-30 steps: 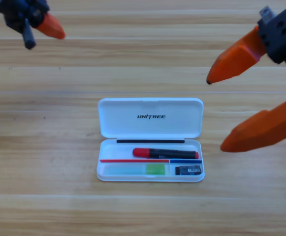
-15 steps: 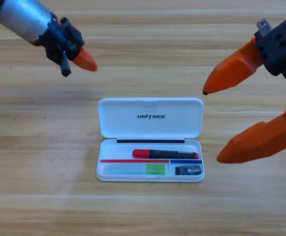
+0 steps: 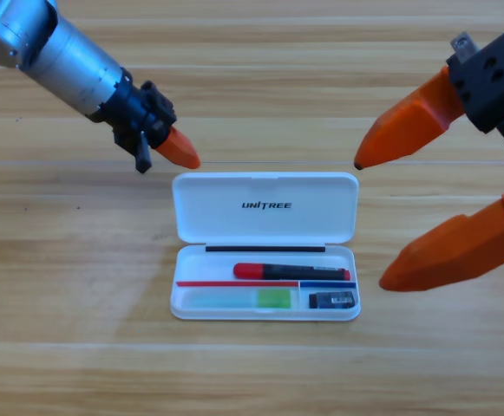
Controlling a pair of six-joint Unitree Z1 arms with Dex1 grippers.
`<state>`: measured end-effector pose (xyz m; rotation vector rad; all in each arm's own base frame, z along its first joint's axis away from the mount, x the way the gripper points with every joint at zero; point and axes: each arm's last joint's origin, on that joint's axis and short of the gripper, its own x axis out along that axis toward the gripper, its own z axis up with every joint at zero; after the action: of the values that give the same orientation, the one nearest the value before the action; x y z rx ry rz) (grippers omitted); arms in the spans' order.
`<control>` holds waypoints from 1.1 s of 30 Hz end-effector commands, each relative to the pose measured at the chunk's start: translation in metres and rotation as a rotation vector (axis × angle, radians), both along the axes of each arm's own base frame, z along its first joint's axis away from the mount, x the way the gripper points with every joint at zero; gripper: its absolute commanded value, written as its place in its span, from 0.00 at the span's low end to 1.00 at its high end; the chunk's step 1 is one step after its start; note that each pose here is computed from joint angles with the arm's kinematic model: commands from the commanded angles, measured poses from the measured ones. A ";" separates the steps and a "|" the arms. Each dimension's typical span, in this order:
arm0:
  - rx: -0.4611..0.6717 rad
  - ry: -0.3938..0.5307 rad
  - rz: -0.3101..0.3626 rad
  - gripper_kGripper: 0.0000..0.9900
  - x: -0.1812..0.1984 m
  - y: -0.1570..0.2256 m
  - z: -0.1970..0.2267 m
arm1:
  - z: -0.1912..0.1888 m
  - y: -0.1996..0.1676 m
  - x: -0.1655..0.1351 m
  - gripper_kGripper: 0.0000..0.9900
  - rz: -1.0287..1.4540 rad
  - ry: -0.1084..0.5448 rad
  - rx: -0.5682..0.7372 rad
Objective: Clean up eraser and pencils
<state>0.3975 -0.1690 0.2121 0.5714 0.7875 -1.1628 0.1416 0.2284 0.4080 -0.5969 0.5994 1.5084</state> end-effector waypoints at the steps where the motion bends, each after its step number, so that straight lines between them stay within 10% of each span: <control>1: -0.008 0.080 -0.087 0.00 -0.014 -0.025 -0.027 | -0.002 -0.003 0.001 0.97 -0.010 0.011 0.012; 33: 0.032 0.244 -0.337 0.00 -0.054 -0.058 -0.051 | -0.007 0.003 0.003 0.97 -0.005 0.025 0.005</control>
<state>0.3518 -0.2146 0.1874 0.6181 0.8758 -1.4876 0.1420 0.2296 0.4093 -0.5815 0.5902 1.5117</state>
